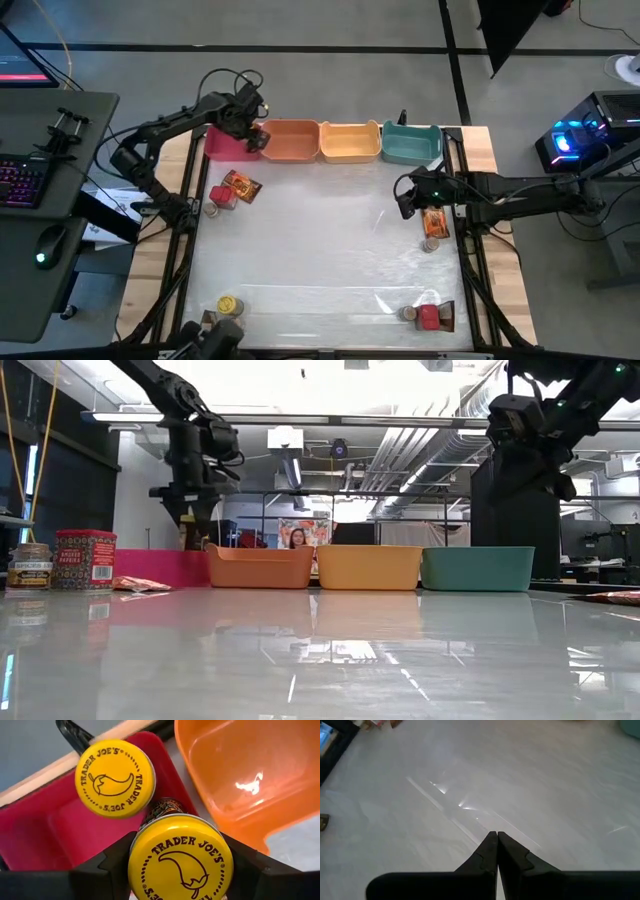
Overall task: Sort spices by type
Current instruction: Put the right yellow seasoning can into the pink bin
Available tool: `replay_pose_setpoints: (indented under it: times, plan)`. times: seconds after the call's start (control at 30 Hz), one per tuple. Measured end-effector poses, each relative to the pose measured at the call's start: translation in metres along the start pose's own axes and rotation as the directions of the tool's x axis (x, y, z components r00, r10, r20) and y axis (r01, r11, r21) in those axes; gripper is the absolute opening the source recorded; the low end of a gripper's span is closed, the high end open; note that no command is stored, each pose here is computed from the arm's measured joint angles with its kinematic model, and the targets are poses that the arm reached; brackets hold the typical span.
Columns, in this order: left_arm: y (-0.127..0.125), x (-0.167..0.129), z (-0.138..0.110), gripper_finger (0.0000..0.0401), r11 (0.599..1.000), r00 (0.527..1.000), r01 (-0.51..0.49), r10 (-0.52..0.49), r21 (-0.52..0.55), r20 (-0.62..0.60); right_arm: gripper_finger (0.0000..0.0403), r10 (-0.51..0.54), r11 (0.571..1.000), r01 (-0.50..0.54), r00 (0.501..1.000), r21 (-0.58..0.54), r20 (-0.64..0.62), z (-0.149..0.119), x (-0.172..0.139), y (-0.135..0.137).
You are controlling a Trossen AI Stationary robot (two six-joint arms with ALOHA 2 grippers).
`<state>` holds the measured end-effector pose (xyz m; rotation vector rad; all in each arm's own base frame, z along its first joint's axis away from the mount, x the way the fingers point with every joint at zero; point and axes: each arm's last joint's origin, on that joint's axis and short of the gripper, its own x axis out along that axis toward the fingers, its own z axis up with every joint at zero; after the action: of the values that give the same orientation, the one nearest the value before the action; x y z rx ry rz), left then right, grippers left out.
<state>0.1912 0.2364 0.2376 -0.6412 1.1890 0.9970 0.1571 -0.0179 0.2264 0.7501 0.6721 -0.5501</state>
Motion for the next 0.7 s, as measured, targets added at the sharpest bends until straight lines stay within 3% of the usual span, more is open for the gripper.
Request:
replay_pose_setpoints:
  times: [0.7]
  plan:
    - [-0.0007,0.0002,-0.0011,0.0219,1.000,1.000,0.000,0.000,-0.026,-0.011,0.0000,0.012,1.000,-0.012,1.000,0.002,0.010,0.0011,-0.0002,0.0011]
